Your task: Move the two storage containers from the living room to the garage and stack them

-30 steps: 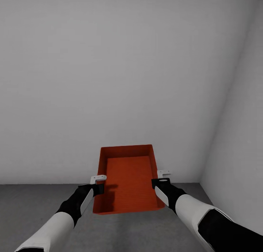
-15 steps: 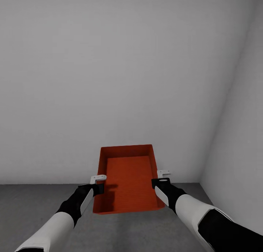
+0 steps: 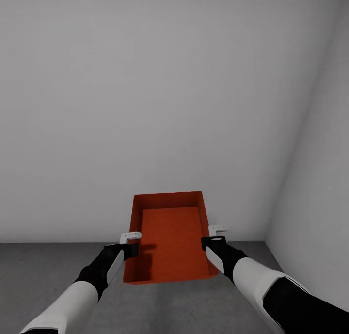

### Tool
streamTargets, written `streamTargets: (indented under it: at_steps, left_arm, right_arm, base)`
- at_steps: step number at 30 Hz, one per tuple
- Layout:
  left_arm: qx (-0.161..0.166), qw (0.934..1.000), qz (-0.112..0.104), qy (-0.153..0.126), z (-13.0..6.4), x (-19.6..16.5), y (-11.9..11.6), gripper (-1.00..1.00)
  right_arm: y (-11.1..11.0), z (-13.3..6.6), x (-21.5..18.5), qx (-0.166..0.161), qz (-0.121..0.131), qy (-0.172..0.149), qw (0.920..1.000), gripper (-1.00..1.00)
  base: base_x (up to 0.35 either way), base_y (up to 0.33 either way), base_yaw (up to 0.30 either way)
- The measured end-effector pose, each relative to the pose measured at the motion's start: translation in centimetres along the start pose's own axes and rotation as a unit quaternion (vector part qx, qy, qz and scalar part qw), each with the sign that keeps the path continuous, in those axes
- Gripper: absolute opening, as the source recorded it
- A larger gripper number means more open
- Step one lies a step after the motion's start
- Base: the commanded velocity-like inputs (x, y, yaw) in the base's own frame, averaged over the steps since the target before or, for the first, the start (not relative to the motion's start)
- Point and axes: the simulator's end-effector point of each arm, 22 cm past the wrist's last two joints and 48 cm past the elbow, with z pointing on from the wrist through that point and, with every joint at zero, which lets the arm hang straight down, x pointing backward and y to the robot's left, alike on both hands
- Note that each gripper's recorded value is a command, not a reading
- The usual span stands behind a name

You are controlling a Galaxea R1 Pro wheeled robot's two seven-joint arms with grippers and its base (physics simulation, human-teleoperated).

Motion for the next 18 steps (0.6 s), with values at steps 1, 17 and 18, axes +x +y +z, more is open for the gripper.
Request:
streamTargets:
  at_steps: [1, 17, 18]
  left_arm:
    - [0.000, 1.0000, 0.000, 0.001, 0.1, 0.1, 0.0, -1.00]
    - [-0.002, 0.9999, 0.001, 0.012, 0.9, 1.1, 0.2, -1.00]
    - [-0.002, 0.9999, 0.001, 0.012, 1.0, 1.2, 0.2, -1.00]
  right_arm:
    - [0.0, 0.1, 0.1, 0.000, 0.000, 0.001, 1.0000, -1.00]
    - [0.3, 0.9, 1.3, -0.001, -0.002, 0.012, 0.9999, -1.00]
    - [0.3, 1.0, 1.4, -0.001, -0.002, 0.013, 0.9999, -1.00]
  base:
    - [0.000, 0.000, 0.000]
    - [0.000, 0.000, 0.000]
    - [0.000, 0.000, 0.000]
